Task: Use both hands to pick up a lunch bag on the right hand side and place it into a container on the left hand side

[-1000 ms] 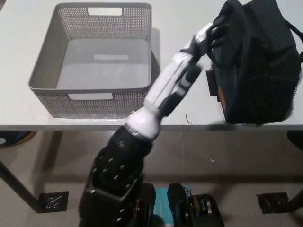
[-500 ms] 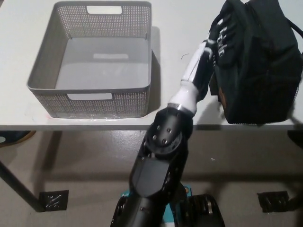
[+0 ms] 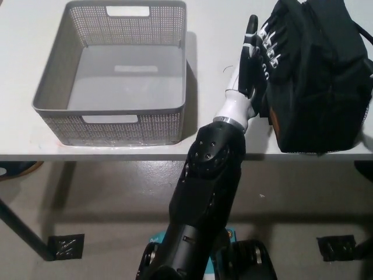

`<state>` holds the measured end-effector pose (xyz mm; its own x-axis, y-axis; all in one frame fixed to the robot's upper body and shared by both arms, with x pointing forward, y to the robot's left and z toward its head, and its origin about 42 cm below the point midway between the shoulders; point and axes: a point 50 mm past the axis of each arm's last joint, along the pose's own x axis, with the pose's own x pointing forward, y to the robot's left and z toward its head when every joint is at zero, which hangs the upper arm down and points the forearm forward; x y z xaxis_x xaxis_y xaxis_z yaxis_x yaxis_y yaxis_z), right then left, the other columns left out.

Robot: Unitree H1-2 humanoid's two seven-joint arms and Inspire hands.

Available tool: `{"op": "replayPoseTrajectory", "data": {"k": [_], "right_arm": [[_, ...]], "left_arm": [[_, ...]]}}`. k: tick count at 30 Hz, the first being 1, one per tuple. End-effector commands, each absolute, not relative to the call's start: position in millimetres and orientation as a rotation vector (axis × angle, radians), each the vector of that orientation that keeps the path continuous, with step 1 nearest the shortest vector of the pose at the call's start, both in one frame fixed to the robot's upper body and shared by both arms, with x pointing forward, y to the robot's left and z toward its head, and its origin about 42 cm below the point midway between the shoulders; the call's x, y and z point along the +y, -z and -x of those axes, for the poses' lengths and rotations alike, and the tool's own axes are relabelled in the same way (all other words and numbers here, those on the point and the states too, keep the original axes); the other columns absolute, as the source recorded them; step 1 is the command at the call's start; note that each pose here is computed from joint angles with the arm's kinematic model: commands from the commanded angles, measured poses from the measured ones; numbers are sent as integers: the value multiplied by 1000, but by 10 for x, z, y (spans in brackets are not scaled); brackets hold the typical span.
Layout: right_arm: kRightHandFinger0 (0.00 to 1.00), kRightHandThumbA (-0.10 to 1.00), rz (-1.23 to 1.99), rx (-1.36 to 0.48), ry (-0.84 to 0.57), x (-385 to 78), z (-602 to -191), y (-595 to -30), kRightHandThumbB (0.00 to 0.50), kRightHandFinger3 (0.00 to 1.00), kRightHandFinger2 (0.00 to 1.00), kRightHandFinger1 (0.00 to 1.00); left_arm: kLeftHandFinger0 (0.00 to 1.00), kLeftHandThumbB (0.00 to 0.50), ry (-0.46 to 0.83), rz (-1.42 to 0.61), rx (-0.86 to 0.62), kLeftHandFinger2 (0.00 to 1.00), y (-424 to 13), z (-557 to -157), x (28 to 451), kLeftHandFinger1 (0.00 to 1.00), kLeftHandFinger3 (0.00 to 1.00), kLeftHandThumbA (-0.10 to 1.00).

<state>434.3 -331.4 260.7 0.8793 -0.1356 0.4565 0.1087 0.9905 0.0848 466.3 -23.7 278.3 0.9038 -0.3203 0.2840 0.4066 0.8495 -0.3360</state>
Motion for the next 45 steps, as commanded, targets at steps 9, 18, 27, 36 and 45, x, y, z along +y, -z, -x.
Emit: {"op": "replayPoseTrajectory", "data": {"k": [9,18,27,36,45], "right_arm": [[1000,1000,-82,-524,109,-3430,-4467,-2782,230,1000,1000,1000],[1000,1000,-52,-501,106,-3469,-4544,-2722,219,1000,1000,1000],[1000,1000,-144,-386,67,-3290,-4933,-2553,192,1000,1000,1000],[1000,1000,-241,-308,47,-3077,-5313,-2478,192,1000,1000,1000],[1000,1000,-349,-219,4,-2485,-5582,-2430,203,1000,1000,1000]], "left_arm": [[1000,366,257,-23,-467,1000,-2864,-4946,-39,1000,1000,1000],[1000,378,119,-375,-656,1000,-2908,-5035,60,1000,1000,1000],[1000,329,164,-353,-476,1000,-2828,-5198,-84,1000,1000,1000],[1000,330,210,-271,-333,1000,-2797,-5248,-254,1000,1000,1000],[1000,395,226,-133,-77,1000,-2714,-5320,-257,1000,1000,1000]]}}
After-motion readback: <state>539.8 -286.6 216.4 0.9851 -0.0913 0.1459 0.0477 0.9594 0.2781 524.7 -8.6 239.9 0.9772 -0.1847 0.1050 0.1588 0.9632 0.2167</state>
